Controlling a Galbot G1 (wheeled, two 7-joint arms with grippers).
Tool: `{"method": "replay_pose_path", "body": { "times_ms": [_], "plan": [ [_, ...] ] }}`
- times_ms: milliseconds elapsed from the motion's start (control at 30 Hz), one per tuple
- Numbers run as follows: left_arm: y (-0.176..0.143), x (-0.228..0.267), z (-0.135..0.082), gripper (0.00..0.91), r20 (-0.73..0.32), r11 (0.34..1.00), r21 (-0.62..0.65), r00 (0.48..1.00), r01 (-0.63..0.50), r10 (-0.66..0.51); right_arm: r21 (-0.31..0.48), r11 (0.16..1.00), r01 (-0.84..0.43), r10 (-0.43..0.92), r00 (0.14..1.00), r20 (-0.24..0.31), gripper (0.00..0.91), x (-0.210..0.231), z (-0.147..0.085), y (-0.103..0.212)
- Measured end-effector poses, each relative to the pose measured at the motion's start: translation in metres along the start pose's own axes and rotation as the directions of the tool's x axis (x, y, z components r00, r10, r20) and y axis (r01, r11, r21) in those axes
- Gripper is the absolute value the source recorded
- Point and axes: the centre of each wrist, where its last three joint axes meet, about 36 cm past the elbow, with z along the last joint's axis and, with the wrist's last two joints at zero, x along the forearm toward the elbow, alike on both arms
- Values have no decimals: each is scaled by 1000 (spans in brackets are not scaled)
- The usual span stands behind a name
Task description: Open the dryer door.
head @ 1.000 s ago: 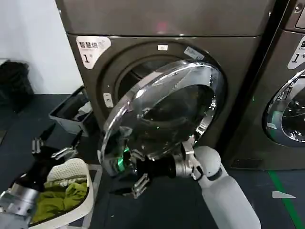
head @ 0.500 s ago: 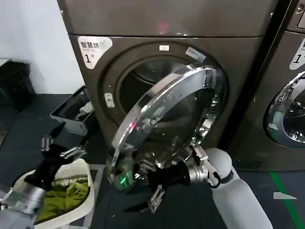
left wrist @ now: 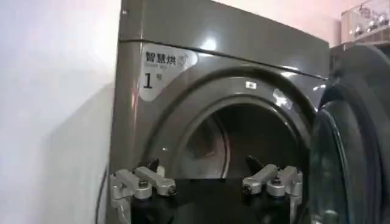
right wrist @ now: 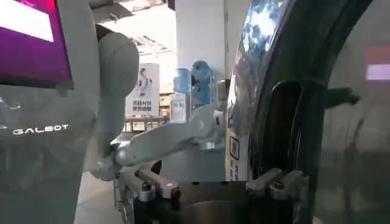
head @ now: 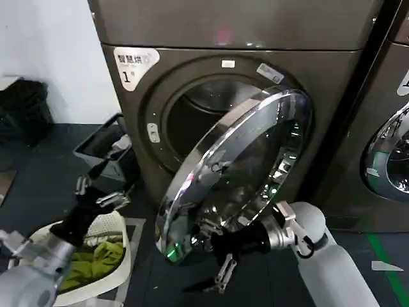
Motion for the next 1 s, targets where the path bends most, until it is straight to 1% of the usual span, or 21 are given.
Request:
{"method": "replay_pose_path", "body": {
  "times_ms": [200, 367, 733, 1000],
  "plan": [
    [8, -14, 2, 907, -18, 998, 27, 998, -61, 62, 11, 1000, -29, 29, 1000, 7, 907, 10, 2, 8],
    [11, -25, 0, 907, -32, 993, 29, 993, -111, 112, -1, 997, -75, 75, 997, 20, 907, 20, 10, 13],
    [2, -40, 4, 907, -59, 980, 38, 979, -195, 197, -11, 983, -181, 181, 983, 42, 907, 50, 21, 27],
    [-2, -48, 10, 907, -77, 967, 57, 965, -248, 252, -23, 967, -254, 255, 966, 47, 907, 78, 28, 46]
  ]
}}
